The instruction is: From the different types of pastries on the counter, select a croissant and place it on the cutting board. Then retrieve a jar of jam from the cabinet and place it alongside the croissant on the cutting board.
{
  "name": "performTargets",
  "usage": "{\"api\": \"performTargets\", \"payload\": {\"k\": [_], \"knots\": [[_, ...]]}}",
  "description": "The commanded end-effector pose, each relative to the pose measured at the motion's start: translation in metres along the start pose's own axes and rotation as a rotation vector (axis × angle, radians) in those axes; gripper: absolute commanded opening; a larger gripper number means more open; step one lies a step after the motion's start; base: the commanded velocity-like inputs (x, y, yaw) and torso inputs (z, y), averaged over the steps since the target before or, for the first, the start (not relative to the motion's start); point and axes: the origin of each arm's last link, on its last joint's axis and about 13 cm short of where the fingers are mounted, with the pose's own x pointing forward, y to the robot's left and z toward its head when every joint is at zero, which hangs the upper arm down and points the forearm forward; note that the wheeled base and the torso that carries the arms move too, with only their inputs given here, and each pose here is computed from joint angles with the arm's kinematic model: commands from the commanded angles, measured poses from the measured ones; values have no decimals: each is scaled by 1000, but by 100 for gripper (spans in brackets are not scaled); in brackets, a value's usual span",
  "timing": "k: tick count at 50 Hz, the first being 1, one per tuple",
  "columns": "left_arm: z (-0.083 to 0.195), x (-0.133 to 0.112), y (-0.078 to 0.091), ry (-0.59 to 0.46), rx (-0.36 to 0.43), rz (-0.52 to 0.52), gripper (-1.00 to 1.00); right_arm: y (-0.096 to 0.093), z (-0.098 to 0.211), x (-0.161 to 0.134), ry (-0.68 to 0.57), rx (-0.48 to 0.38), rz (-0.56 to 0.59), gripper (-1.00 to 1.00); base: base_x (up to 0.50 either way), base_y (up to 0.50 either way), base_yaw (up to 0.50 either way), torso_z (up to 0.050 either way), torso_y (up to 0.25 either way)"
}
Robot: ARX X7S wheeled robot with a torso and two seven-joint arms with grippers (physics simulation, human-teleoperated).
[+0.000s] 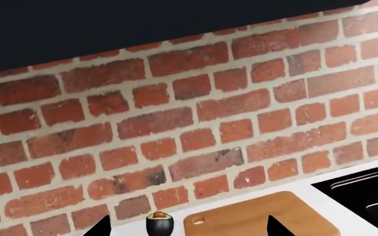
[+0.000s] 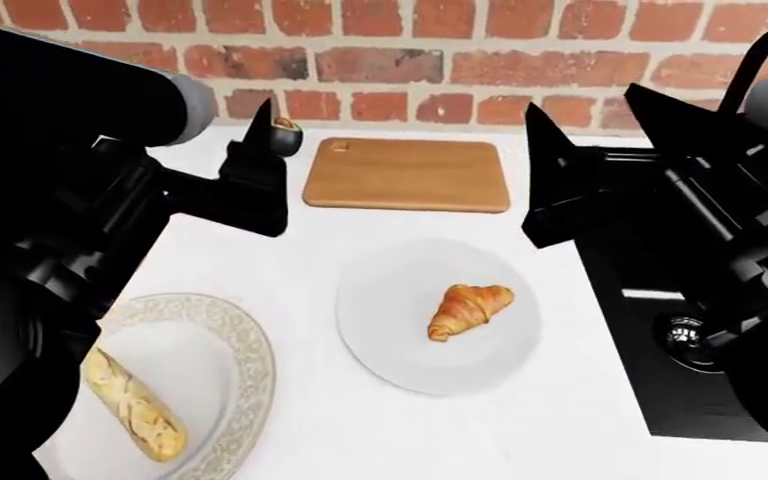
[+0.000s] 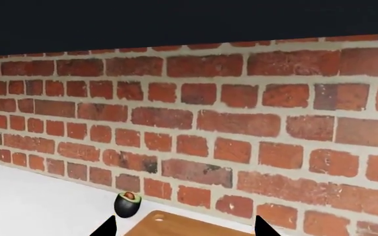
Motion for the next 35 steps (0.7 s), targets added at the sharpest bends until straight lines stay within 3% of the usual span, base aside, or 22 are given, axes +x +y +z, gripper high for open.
{"api": "performTargets", "payload": {"k": [1, 35], "knots": [[8, -3, 1, -1, 7, 2, 100, 1, 10, -1, -4, -20, 21, 100, 214, 13, 0, 0, 0], [22, -4, 6, -13, 35, 18, 100, 5, 20, 0, -6, -43, 48, 100, 147, -26, 0, 0, 0]]}}
